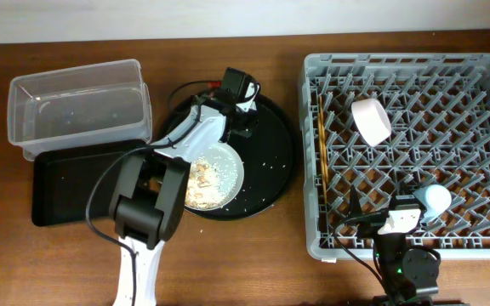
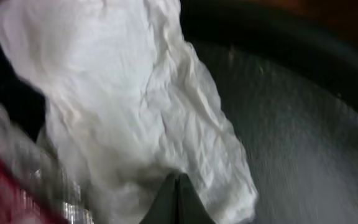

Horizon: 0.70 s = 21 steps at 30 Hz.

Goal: Sort waste into correct bins and load items into the dishwasher rack
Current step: 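Grasp the white tissue on the round tray with the left gripper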

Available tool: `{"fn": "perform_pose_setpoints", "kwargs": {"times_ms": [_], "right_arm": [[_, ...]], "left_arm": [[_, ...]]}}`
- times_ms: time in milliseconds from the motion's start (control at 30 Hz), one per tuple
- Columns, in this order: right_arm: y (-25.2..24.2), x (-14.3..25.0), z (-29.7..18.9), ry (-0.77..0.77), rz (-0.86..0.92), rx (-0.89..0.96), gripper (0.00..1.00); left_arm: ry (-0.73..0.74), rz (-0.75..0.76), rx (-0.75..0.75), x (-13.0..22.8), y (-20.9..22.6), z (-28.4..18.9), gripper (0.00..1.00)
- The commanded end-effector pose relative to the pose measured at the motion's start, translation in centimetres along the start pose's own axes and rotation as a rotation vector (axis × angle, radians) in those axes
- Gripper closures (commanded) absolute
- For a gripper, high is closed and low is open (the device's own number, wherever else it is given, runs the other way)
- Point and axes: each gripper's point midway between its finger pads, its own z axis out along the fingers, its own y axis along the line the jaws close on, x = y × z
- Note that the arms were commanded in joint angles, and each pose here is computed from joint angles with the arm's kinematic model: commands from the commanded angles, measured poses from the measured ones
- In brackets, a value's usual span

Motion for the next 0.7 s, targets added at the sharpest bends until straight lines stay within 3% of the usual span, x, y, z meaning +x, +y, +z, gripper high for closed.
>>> {"fn": "perform_pose_setpoints", "kwargs": {"times_ms": [0, 167, 200, 233, 267, 300, 500, 567, 600, 633, 667], "right_arm": [[-0.2, 0.3, 0.0, 0.006, 0.005, 0.008, 0.02], [-0.2, 0.3, 0.0, 0.006, 0.005, 0.008, 0.02], [-0.2, 0.3, 0.0, 0.006, 0.005, 0.008, 0.02], [-0.2, 0.3, 0.0, 0.006, 0.005, 0.008, 0.02], [-0.2, 0.3, 0.0, 0.006, 0.005, 0.008, 0.02], [-0.2, 0.3, 0.0, 0.006, 0.005, 0.008, 0.02], [-0.2, 0.3, 0.0, 0.006, 0.005, 0.008, 0.02], [-0.2, 0.3, 0.0, 0.006, 0.005, 0.008, 0.02], [-0.2, 0.3, 0.0, 0.006, 0.005, 0.008, 0.02], [-0.2, 0.3, 0.0, 0.006, 0.005, 0.008, 0.02], [-0.2, 0.3, 0.0, 0.006, 0.005, 0.008, 0.02]], "left_arm": [[-0.191, 0.009, -0.001, -6.7, -0.6, -8.6, 1.00], [-0.211, -0.005, -0.114, -7.2, 1.5, -9.8, 1.00], [-0.239, -0.004, -0.108, -7.9, 1.3, -9.9, 0.88], [-0.255, -0.003, -0.099, -8.3, 1.2, -9.7, 0.51], [-0.255, -0.001, -0.085, -8.2, 1.0, -8.7, 0.34], [-0.231, -0.002, -0.087, -7.6, 1.1, -7.2, 0.28], [-0.122, -0.006, -0.095, -3.8, 1.9, 0.9, 0.29], [-0.097, -0.006, -0.095, -2.8, 2.0, 2.4, 0.36], [-0.096, -0.004, -0.089, -2.8, 1.8, 2.4, 0.50], [-0.099, -0.004, -0.083, -2.9, 1.7, 2.4, 0.70], [-0.110, -0.002, -0.057, -3.5, 1.2, 2.0, 0.96]]}}
